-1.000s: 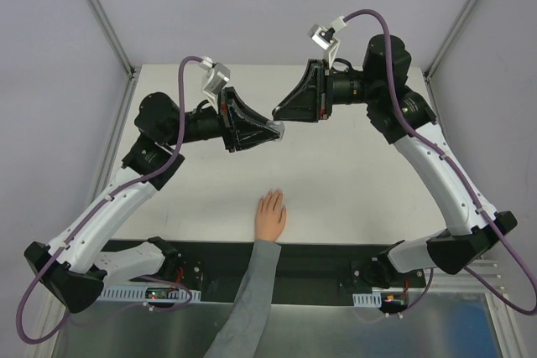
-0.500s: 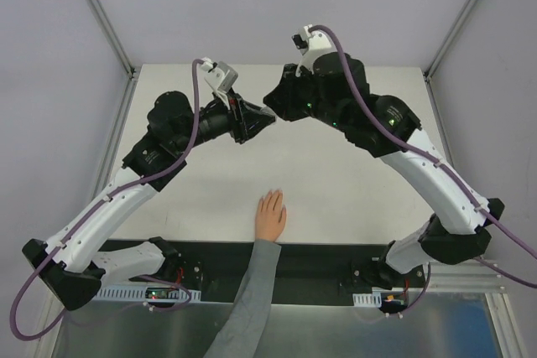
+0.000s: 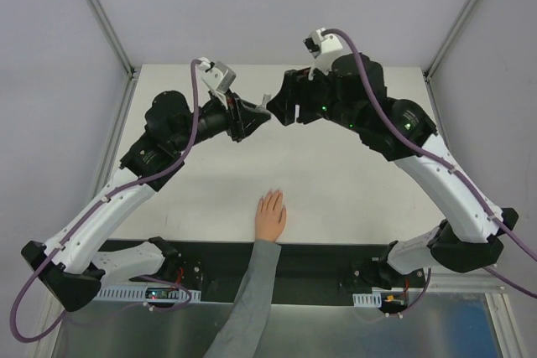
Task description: Paint the nails
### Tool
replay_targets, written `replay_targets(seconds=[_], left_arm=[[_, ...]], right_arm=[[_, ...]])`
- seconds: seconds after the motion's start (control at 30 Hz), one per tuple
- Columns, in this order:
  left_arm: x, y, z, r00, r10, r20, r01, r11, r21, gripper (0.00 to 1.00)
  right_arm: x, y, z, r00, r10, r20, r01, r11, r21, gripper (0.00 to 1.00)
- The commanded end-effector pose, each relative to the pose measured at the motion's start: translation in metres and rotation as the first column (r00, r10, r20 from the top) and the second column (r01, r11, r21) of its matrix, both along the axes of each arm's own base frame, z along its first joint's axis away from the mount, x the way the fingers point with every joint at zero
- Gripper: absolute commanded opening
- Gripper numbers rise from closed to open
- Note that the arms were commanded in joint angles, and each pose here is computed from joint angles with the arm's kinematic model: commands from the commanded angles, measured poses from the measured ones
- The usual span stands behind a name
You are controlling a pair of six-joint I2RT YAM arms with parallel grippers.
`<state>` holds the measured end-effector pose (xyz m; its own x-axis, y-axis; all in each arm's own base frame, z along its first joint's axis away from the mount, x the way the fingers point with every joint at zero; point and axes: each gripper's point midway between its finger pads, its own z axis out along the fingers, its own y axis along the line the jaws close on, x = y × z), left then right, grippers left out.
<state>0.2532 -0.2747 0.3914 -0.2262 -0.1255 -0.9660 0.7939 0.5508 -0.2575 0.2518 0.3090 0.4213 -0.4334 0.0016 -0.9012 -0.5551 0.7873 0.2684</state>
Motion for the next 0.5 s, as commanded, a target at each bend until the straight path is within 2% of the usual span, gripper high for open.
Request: replay_targets(seconds=[0.0, 0.1, 0.13, 0.23, 0.33, 0.4, 0.47], left_arm=[[-0.054, -0.002, 0.037, 0.975, -0.204, 0.091, 0.212, 0.973, -0.09, 0.0], [-0.074, -0.002, 0.04, 0.955, -0.282, 0.091, 0.291, 0.951, -0.104, 0.0], [-0.084, -0.003, 0.042, 0.941, -0.326, 0.089, 0.335, 0.936, -0.11, 0.0], [-0.101, -0.003, 0.047, 0.911, -0.401, 0.098, 0.411, 0.904, -0.12, 0.0], [-0.11, -0.003, 0.053, 0.892, -0.44, 0.107, 0.451, 0.882, -0.135, 0.0], [-0.11, -0.004, 0.054, 0.892, -0.442, 0.099, 0.452, 0.88, -0.144, 0.0], [-0.112, -0.004, 0.057, 0.886, -0.451, 0.112, 0.463, 0.874, -0.148, 0.0]], right_arm=[[-0.046, 0.009, 0.059, 0.933, 0.337, 0.13, -0.355, 0.919, 0.169, 0.71], [-0.069, 0.013, 0.067, 0.846, 0.504, 0.174, -0.532, 0.823, 0.201, 0.85], [-0.08, 0.014, 0.067, 0.795, 0.581, 0.171, -0.606, 0.765, 0.219, 0.86], [-0.089, 0.016, 0.073, 0.728, 0.655, 0.202, -0.685, 0.682, 0.257, 0.87], [-0.089, 0.017, 0.078, 0.709, 0.68, 0.186, -0.697, 0.638, 0.326, 0.78], [-0.084, 0.022, 0.074, 0.707, 0.69, 0.153, -0.69, 0.627, 0.363, 0.59], [-0.084, 0.027, 0.073, 0.693, 0.708, 0.135, -0.695, 0.606, 0.387, 0.52]])
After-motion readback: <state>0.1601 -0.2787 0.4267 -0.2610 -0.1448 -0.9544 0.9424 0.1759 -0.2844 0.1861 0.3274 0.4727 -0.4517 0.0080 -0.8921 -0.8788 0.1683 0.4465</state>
